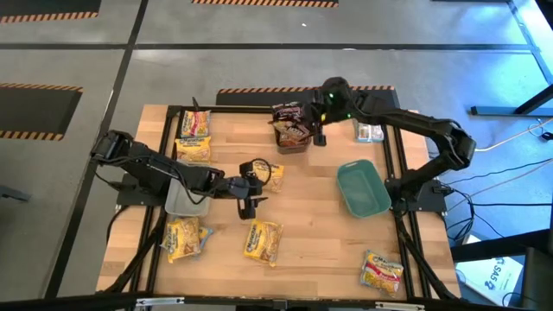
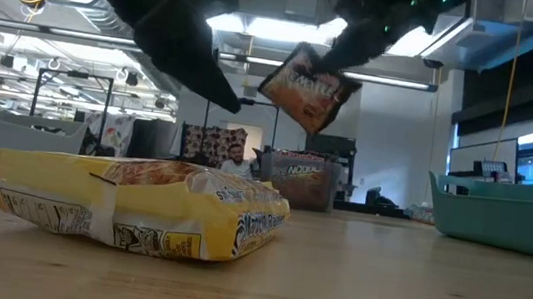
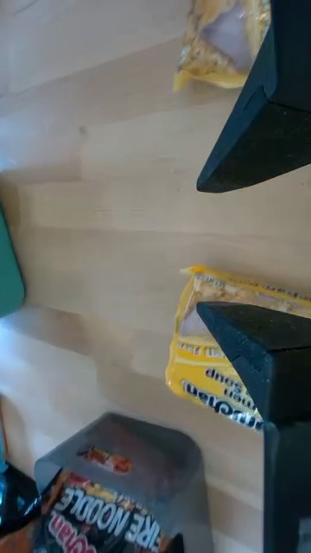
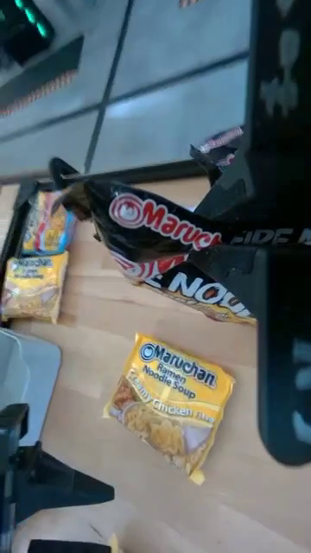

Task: Sort Maruchan noodles
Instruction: Put the black noodle pack into the black bin

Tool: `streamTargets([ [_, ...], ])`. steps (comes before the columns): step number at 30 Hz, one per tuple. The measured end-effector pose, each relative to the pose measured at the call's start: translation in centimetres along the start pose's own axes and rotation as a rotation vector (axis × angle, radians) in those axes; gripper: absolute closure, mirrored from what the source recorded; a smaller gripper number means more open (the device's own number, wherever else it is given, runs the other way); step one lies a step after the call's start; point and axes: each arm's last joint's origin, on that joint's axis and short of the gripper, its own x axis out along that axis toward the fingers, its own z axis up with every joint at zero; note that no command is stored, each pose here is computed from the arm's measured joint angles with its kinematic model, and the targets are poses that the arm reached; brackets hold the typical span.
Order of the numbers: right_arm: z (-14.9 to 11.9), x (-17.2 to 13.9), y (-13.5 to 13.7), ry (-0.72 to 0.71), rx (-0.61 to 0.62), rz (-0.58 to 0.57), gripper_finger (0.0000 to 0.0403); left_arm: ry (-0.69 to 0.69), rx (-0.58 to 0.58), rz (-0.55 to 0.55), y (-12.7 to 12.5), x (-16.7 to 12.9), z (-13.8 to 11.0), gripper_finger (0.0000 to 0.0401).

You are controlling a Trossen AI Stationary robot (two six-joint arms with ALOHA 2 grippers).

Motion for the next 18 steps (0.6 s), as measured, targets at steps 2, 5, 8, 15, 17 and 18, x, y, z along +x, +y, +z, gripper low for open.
streamTargets([
  [2,-1.1,0.7,-0.6,0.027,0.014,0.029,0.0402,-0.004,-0.007,0.008,0.3,0.1,0.1,0.0188],
  [5,-2.3,1.3,-0.9,0.079,0.014,0.066,0.0402,-0.002,-0.013,0.015,0.5,0.2,0.1,0.0188],
  [8,-3.0,1.7,-1.0,0.11,-0.005,0.086,0.0402,-0.001,-0.015,0.018,0.7,0.2,0.1,0.0188],
  [15,-4.3,3.1,-1.2,0.161,-0.009,0.123,0.0402,0.001,-0.021,0.026,1.0,0.3,0.1,0.0188],
  [17,-4.7,3.7,-1.2,0.176,0.0,0.135,0.0402,0.001,-0.021,0.026,1.0,0.3,0.1,0.0188],
  [18,-4.9,4.0,-1.2,0.183,0.002,0.14,0.0402,0.001,-0.021,0.027,1.0,0.3,0.1,0.0188],
])
